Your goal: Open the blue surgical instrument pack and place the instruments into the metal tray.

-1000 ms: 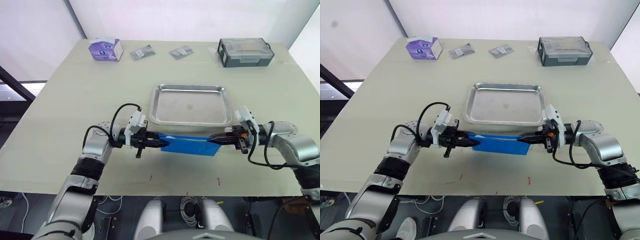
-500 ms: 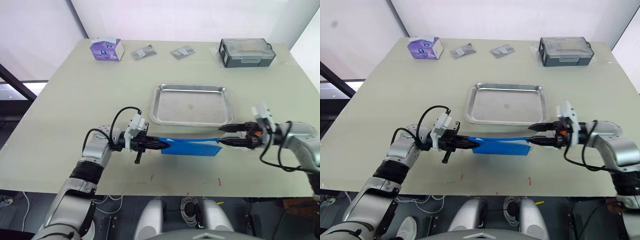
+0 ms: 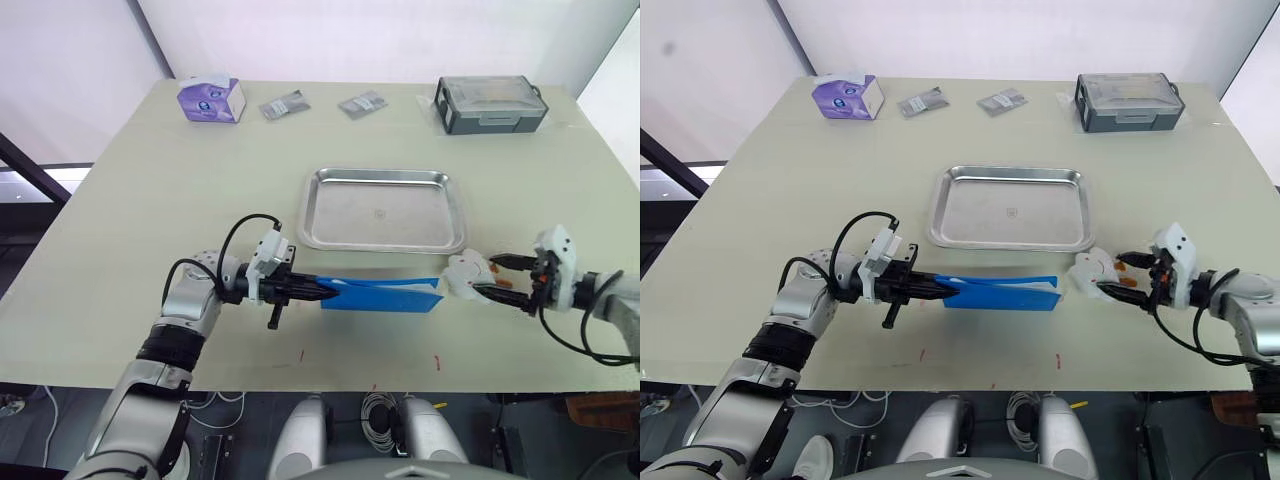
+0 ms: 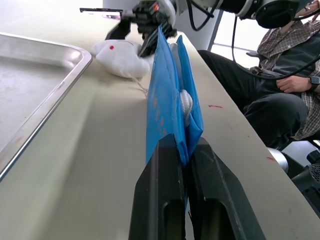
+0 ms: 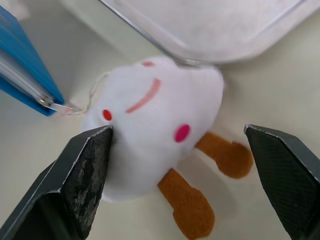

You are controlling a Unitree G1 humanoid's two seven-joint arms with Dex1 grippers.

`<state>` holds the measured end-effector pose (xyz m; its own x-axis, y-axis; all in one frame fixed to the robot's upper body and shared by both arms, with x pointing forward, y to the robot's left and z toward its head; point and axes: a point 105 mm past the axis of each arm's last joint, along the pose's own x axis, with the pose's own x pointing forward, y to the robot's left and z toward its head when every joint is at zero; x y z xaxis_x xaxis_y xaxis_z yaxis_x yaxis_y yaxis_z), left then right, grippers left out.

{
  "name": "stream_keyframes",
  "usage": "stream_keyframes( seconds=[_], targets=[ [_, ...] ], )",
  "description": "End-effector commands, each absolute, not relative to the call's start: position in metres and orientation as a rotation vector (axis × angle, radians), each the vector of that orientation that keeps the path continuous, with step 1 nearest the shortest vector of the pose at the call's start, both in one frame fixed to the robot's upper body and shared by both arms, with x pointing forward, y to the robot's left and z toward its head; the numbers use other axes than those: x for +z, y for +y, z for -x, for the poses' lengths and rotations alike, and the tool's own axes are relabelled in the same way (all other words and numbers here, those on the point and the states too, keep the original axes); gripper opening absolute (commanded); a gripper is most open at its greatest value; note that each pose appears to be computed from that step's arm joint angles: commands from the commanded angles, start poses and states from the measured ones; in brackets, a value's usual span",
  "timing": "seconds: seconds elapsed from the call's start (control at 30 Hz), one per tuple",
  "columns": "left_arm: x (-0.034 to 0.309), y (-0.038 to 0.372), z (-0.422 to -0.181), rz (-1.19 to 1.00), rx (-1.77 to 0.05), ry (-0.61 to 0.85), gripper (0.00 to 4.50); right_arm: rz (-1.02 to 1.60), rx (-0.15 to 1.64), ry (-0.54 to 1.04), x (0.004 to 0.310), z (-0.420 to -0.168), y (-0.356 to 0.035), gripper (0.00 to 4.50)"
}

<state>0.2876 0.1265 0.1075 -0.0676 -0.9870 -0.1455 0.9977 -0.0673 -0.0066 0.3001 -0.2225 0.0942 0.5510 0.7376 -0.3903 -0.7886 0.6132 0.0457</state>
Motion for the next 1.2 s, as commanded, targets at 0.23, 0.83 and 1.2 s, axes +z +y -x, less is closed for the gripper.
stream_keyframes(
  seconds=[0.23,0.83,1.2],
  targets=[
    [0.111,0.135,-0.284,-0.144,-1.652,0.124,0.00,-0.001,0.978,0.340,0.122,-0.280,-0.217,1.32],
    [0.104,0.137,-0.289,-0.162,-1.601,0.151,0.00,-0.284,1.162,0.018,0.228,-0.271,-0.177,0.03],
    [0.103,0.129,-0.297,-0.189,-1.600,0.147,0.00,-0.014,1.294,-0.107,0.248,-0.285,-0.098,0.03]
  ],
)
